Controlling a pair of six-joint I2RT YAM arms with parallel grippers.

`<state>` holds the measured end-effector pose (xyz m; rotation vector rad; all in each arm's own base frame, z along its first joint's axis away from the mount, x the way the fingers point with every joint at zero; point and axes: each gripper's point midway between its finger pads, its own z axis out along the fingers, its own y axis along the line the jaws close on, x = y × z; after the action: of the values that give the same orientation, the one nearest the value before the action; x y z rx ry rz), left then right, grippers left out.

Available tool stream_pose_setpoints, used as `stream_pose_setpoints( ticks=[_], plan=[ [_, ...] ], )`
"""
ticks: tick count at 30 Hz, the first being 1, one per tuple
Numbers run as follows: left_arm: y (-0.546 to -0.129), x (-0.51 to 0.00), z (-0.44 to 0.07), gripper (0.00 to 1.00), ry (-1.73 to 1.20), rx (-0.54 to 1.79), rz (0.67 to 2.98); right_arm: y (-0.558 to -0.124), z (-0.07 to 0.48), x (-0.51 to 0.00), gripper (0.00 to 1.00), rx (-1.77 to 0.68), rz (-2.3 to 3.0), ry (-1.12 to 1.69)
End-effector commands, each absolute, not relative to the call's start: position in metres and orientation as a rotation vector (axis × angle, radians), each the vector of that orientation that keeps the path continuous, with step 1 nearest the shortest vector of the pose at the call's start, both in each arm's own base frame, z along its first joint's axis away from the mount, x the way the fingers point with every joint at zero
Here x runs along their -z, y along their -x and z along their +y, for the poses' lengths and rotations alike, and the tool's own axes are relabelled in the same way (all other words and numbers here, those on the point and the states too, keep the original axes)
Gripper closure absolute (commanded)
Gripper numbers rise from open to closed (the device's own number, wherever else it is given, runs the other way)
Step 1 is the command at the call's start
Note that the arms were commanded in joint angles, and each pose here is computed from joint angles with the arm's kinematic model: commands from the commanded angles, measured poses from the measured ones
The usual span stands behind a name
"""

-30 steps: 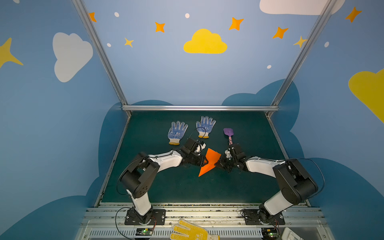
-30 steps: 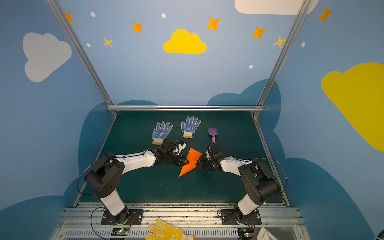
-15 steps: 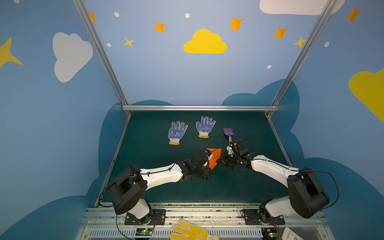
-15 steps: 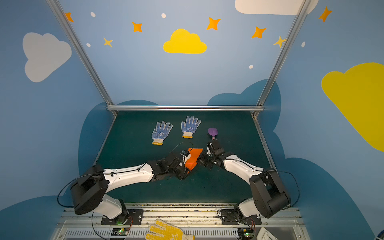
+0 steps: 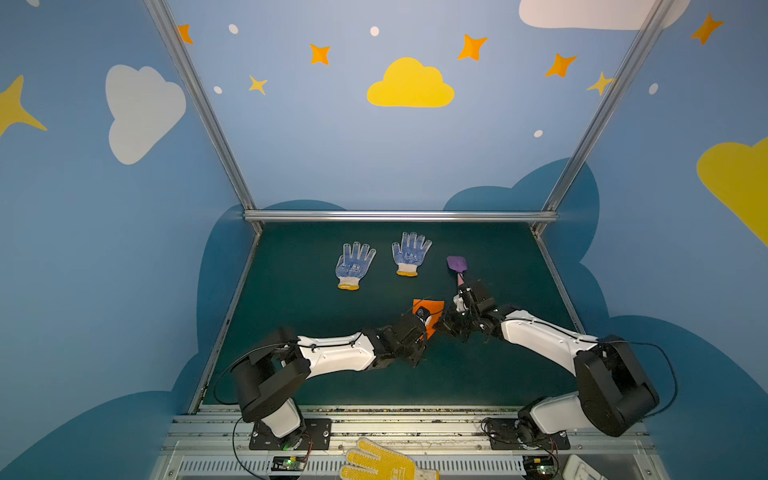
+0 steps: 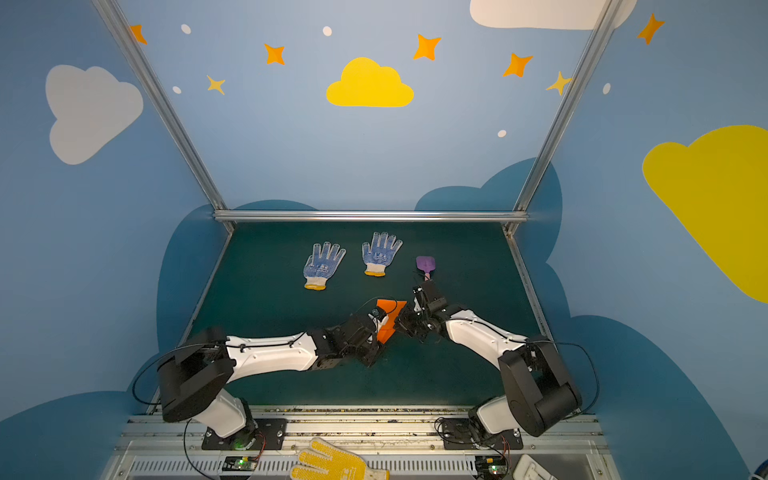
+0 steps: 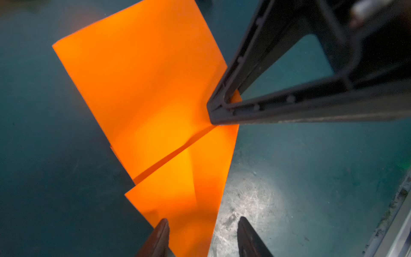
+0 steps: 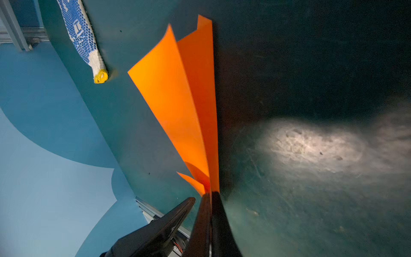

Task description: Fold a paper plane with a square sheet of paper (fold left side to right side)

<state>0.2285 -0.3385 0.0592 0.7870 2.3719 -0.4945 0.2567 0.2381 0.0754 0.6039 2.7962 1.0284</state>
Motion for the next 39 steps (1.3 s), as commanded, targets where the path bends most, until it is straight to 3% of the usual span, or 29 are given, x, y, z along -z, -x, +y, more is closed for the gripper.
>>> stream_pose_setpoints(
  ticks=[1,19,28,39],
  plan=[
    [-0.228,-0.051,-0.338,0.50,-0.799,0.473,2.370,-0.260,0.241,-0.080,1.00,-1.013,2.788,-0.619],
    [-0.231,-0.032,-0.333,0.66,-0.819,0.417,2.382,-0.256,0.243,-0.076,1.00,-0.977,2.790,-0.667],
    [-0.232,-0.026,-0.330,0.64,-0.823,0.388,2.386,-0.256,0.244,-0.075,1.00,-0.977,2.790,-0.677],
    [-0.232,-0.026,-0.334,0.77,-0.835,0.411,2.386,-0.255,0.244,-0.070,1.00,-0.973,2.799,-0.681]
  ],
)
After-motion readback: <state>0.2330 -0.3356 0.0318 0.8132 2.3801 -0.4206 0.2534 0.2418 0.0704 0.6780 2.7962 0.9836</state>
